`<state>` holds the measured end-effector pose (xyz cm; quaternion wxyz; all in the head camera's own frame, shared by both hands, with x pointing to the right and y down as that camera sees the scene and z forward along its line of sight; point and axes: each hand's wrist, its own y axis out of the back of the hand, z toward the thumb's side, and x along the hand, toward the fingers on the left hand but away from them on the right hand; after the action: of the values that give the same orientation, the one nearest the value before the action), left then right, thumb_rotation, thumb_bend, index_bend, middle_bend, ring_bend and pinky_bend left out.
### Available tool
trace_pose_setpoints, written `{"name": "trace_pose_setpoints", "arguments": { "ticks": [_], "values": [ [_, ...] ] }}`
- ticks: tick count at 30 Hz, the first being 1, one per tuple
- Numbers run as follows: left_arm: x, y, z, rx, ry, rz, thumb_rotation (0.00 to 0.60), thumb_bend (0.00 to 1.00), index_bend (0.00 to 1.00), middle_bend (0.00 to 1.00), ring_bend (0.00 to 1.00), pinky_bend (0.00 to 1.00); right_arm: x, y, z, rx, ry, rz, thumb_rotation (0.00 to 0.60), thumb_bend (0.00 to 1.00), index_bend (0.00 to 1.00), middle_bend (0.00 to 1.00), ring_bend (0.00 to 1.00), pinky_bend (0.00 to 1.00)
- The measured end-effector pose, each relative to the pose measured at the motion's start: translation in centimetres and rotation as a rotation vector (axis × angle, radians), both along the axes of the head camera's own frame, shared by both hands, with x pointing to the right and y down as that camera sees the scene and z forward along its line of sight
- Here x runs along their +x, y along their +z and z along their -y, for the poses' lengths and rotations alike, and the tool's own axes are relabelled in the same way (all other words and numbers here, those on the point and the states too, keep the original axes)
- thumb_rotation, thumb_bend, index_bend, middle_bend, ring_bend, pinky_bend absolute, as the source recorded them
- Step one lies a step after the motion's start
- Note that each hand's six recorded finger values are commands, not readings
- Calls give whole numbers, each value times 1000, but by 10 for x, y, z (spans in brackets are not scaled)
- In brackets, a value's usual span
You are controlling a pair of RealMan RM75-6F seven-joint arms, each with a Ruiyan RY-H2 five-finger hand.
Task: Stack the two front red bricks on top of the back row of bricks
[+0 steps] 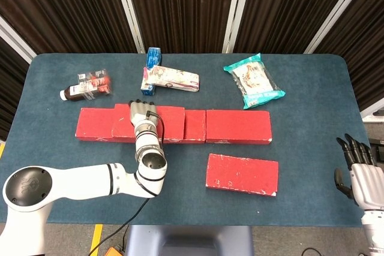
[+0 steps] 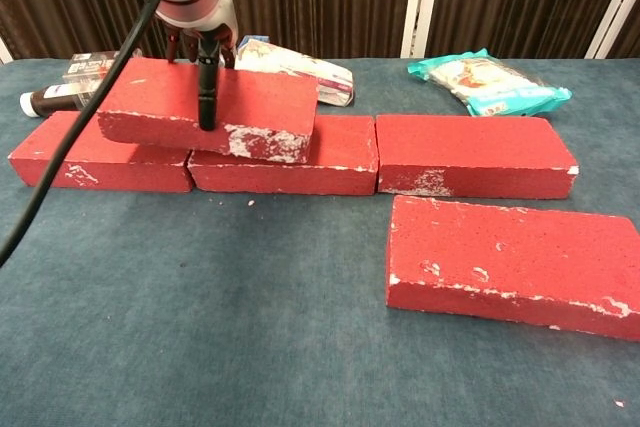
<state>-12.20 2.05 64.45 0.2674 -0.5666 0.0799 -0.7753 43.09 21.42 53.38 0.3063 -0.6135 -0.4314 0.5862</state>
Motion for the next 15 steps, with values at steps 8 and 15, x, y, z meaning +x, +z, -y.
{"name": "trace_pose_setpoints", "arguments": {
  "ticks": [8,15],
  "values": [
    [1,7,6,11,-8,-32,600,193,0,116,0,129,-1,2,0,-2,-1,-5,600,648,178,17,0,0],
    [-11,11,8,7,-24,-16,600,192,0,112,0,129,-1,3,0,-6,0,-7,600,648,176,18,0,0]
  ]
}}
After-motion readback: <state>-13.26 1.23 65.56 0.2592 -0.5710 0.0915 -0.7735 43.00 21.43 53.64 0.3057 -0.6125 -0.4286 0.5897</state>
